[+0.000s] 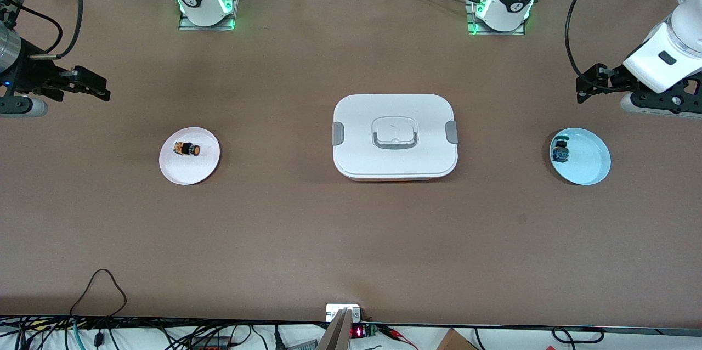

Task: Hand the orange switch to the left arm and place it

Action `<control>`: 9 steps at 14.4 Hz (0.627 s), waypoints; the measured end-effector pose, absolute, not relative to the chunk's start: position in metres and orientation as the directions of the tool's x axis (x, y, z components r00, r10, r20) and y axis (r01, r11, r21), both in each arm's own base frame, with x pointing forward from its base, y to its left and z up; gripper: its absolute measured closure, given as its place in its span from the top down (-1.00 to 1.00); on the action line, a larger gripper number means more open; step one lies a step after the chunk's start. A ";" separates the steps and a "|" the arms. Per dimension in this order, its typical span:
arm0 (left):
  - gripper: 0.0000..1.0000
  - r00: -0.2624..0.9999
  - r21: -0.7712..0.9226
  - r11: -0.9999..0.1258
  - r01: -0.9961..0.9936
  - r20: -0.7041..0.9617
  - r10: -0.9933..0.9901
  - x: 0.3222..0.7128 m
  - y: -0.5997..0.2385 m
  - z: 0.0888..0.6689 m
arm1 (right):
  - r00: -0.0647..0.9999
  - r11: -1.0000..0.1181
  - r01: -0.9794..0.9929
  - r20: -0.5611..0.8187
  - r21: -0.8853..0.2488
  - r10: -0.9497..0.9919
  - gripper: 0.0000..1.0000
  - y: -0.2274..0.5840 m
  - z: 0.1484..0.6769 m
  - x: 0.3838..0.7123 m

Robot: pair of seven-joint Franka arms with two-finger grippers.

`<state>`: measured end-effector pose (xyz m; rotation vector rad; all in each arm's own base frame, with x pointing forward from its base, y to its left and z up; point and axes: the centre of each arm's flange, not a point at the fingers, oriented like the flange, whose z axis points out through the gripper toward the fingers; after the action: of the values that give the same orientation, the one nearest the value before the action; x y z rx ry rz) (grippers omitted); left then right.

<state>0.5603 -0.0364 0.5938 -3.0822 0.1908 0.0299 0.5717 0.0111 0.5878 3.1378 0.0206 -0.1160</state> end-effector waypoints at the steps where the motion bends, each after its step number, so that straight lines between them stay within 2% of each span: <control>1: 1.00 0.992 -0.052 -0.991 -0.124 -0.023 -0.123 0.560 -0.036 0.594 | 0.997 -1.000 0.013 -0.074 0.001 0.013 1.00 0.011 0.588 0.572; 9: 1.00 0.992 -0.052 -0.991 -0.124 -0.022 -0.123 0.560 -0.036 0.594 | 0.995 -1.000 0.014 -0.096 0.004 0.013 1.00 0.012 0.576 0.576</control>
<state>0.5603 -0.0364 0.5940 -3.0823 0.1908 0.0291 0.5764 0.0121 0.5756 3.1332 0.0211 -0.1508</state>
